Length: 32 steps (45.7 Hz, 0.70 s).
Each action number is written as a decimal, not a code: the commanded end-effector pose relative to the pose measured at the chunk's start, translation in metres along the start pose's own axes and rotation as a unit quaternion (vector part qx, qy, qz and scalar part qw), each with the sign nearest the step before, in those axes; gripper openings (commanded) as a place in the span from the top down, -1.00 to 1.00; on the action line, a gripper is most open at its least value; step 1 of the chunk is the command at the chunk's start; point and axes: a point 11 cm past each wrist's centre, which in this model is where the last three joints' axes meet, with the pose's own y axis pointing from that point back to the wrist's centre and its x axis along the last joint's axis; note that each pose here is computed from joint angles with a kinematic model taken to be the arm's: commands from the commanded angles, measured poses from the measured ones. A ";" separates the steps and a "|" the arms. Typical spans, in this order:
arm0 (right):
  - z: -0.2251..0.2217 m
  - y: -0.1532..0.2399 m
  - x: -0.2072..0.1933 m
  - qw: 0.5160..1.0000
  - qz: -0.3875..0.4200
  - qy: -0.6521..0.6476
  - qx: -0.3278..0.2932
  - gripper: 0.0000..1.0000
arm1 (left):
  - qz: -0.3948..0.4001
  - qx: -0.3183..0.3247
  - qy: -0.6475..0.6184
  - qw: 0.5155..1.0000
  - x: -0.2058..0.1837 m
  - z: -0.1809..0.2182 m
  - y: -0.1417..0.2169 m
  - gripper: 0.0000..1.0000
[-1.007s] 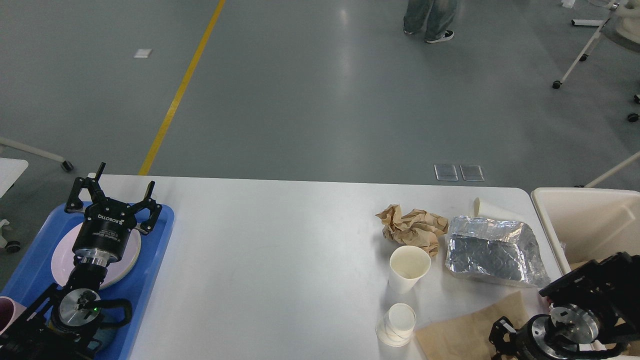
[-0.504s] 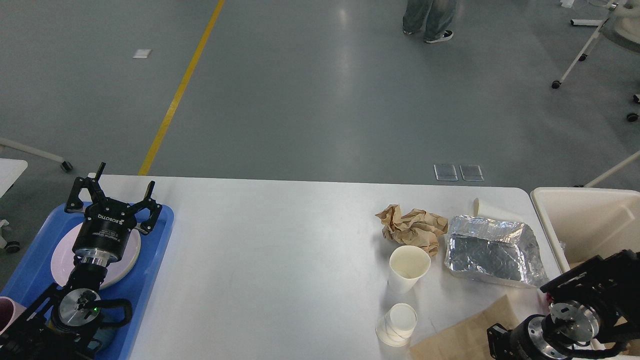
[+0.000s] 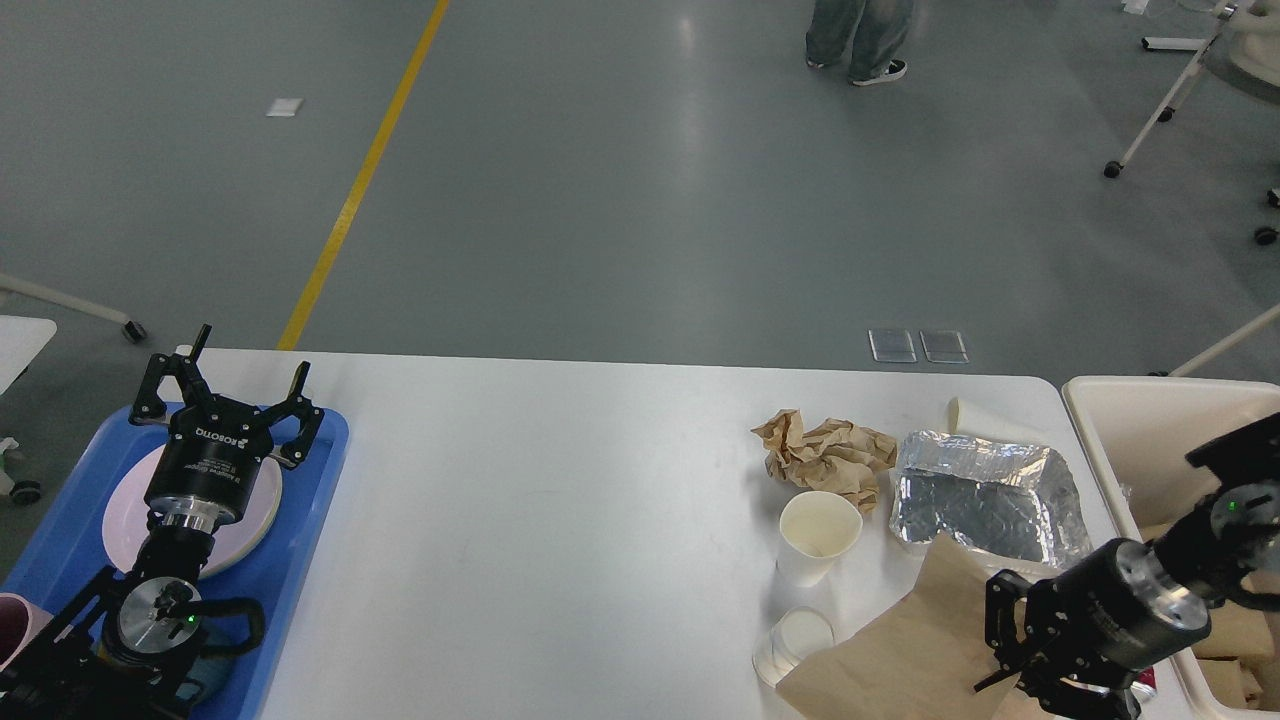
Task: Tidy desktop
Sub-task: 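Grasp the brown paper bag's edge with the right gripper, then lift the paper bag and drop it into the white bin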
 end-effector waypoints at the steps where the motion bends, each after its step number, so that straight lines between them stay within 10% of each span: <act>1: -0.013 0.042 0.002 0.999 0.024 0.034 0.001 1.00 | 0.000 0.001 0.000 1.000 0.000 0.000 0.000 -0.93; 13: -0.057 0.137 -0.016 0.979 0.118 0.167 -0.008 1.00 | 0.000 0.001 0.000 1.000 0.000 0.000 0.000 -0.93; 32: -0.079 0.183 -0.009 0.964 0.187 0.187 0.032 1.00 | 0.000 0.001 0.000 1.000 0.000 0.000 0.000 -0.93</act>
